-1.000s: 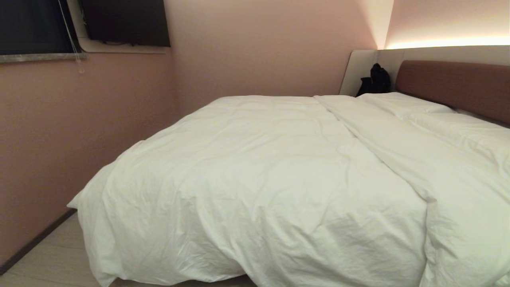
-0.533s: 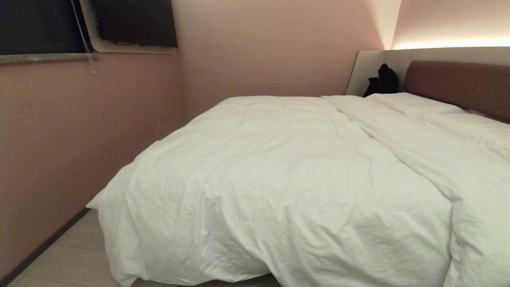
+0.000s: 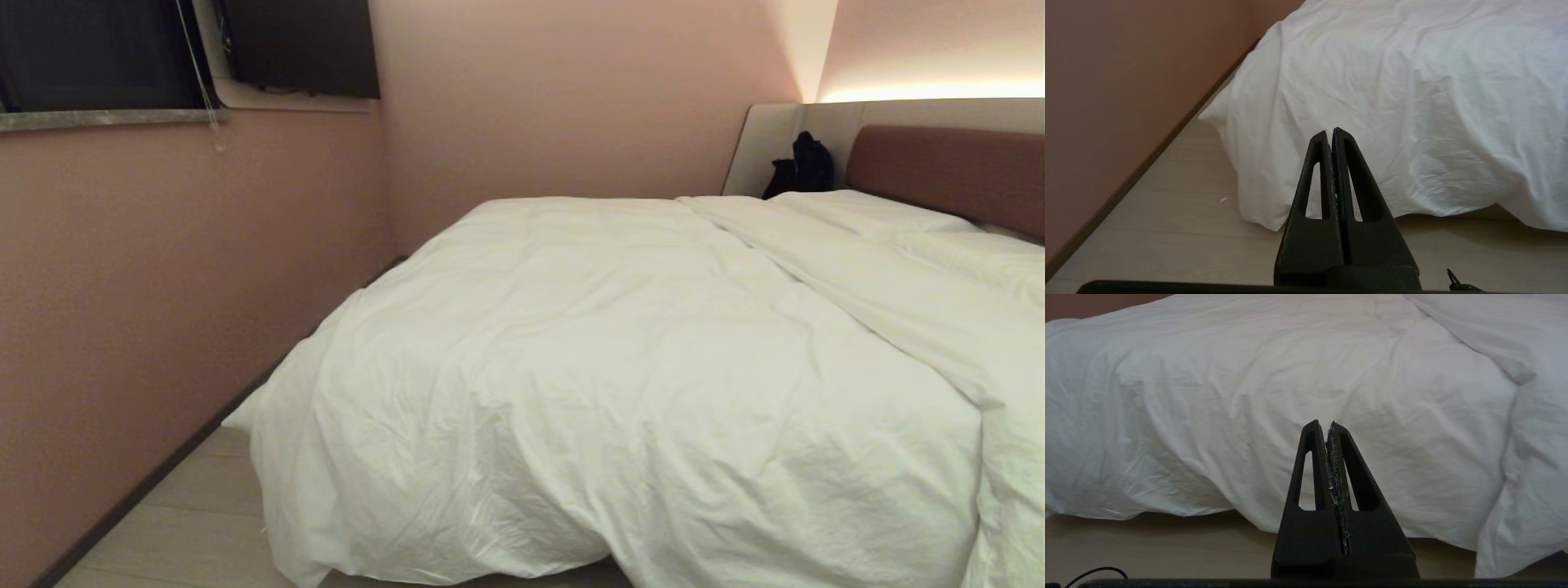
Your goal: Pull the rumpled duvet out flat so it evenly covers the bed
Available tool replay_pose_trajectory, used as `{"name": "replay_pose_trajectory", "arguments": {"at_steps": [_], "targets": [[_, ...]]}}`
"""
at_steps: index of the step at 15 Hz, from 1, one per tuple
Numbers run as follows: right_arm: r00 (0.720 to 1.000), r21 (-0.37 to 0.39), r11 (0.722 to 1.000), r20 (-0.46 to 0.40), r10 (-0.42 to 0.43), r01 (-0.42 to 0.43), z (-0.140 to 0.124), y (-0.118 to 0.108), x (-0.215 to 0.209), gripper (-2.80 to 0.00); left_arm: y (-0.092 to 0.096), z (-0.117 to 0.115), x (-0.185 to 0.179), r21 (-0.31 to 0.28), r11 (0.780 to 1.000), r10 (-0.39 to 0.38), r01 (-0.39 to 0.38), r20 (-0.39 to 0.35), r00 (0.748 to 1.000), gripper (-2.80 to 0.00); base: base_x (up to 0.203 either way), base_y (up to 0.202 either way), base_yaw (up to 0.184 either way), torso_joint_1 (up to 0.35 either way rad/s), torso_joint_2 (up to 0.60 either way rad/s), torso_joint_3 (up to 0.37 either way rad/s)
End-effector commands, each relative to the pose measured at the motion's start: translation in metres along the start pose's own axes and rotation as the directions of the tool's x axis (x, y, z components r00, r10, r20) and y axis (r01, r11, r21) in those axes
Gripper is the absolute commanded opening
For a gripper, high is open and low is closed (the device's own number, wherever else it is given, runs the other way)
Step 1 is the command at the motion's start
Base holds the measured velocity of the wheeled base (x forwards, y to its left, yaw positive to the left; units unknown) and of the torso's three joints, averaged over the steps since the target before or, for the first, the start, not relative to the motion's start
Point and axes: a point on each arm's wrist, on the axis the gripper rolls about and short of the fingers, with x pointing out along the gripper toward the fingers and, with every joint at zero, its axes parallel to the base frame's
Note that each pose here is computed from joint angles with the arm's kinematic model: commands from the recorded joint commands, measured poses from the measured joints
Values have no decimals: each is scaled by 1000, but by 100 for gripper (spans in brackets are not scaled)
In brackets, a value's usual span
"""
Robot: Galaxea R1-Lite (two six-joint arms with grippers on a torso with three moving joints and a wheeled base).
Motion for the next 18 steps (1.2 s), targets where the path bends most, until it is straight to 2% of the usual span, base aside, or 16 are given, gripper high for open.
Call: {"name": "replay_pose_trajectory", "arguments": {"at_steps": [1,18], "targets": [[1000,0,1000,-1,1,-1,0,0,0,-280,0,0,0,0,1000,1,-1,1,1000,-280,0,193,-1,3,5,-1],[1000,0,1000,-1,1,-1,0,0,0,-280,0,0,0,-5,1000,3,-3,1,1000,-280,0,196,0,1,3,4]]}}
